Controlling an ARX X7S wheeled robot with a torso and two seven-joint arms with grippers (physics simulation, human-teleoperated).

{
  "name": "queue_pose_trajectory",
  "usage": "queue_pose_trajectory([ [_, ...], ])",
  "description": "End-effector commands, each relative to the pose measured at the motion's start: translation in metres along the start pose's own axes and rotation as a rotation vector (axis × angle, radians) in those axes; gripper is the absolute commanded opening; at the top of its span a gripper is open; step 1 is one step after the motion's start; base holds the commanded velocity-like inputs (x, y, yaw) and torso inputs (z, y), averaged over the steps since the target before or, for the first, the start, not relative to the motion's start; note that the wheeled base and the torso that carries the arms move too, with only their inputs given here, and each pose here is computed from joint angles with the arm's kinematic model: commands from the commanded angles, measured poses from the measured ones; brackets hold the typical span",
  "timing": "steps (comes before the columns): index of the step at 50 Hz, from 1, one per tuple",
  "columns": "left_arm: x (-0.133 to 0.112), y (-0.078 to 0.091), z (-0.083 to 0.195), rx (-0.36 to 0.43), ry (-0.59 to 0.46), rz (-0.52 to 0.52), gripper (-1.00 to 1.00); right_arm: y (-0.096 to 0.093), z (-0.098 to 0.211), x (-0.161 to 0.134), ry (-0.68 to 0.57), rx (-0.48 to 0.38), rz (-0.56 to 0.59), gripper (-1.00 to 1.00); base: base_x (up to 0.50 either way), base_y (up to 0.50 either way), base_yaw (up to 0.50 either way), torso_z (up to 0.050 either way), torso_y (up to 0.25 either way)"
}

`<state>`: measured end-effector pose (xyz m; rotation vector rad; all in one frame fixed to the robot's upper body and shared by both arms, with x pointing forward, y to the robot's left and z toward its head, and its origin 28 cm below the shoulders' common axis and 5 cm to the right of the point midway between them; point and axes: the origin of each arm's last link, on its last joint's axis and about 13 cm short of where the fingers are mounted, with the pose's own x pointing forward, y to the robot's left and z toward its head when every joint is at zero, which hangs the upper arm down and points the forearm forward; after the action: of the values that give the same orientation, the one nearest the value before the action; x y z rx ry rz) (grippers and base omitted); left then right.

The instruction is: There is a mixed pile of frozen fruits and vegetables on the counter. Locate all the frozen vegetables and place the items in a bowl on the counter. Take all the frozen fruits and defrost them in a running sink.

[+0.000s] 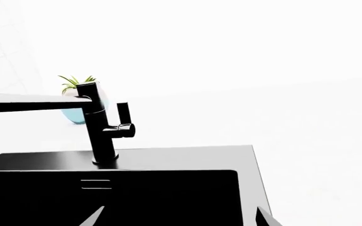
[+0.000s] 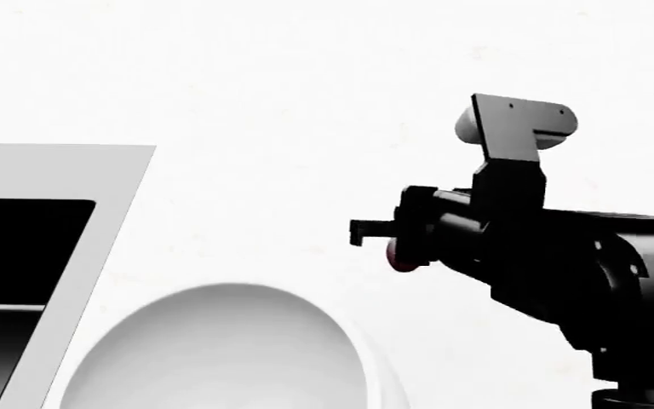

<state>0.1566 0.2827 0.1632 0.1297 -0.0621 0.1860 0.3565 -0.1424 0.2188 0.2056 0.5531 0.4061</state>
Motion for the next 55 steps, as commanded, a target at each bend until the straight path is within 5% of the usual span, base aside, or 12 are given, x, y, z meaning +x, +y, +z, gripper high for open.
queue_pose_trajectory([
  [1, -0.002, 0.002, 0.001, -0.002, 0.021, 0.009, 1.0, 0.016, 0.0, -0.055, -0.294, -0.17, -0.121, -1.0, 0.0, 0.0, 0.0, 0.0, 0.0],
  [9, -0.001, 0.0, 0.002, 0.001, 0.021, 0.008, 1.0, 0.025, -0.028, -0.1, -0.424, -0.376, -0.245, -1.0, 0.0, 0.0, 0.0, 0.0, 0.0],
  [14, 0.001, -0.002, 0.0, 0.003, 0.023, 0.006, 1.0, 0.035, -0.067, -0.11, -0.515, -0.424, -0.315, -1.0, 0.0, 0.0, 0.0, 0.0, 0.0],
  [18, 0.003, -0.005, -0.003, 0.002, 0.027, -0.002, 1.0, 0.04, -0.087, -0.112, -0.603, -0.379, -0.32, -1.0, 0.0, 0.0, 0.0, 0.0, 0.0],
  [21, 0.0, -0.004, -0.006, 0.0, -0.007, -0.008, 1.0, 0.03, -0.107, -0.112, -0.634, -0.249, -0.318, -1.0, 0.0, 0.0, 0.0, 0.0, 0.0],
  [24, 0.006, -0.011, -0.005, -0.001, -0.006, -0.021, 1.0, 0.021, -0.12, -0.107, -0.531, -0.4, -0.364, -1.0, 0.0, 0.0, 0.0, 0.0, 0.0],
  [25, 0.006, -0.011, -0.008, -0.004, 0.0, -0.025, 1.0, 0.021, -0.115, -0.112, -0.591, -0.249, -0.335, -1.0, 0.0, 0.0, 0.0, 0.0, 0.0],
  [26, 0.011, -0.014, -0.006, 0.008, 0.0, -0.021, 1.0, 0.022, -0.116, -0.114, -0.572, -0.3, -0.352, -1.0, 0.0, 0.0, 0.0, 0.0, 0.0],
  [55, 0.002, -0.01, -0.002, 0.02, -0.008, -0.025, 1.0, 0.025, -0.117, -0.125, -0.571, -0.257, -0.469, -1.0, -0.4, 0.0, 0.0, 0.0, 0.0],
])
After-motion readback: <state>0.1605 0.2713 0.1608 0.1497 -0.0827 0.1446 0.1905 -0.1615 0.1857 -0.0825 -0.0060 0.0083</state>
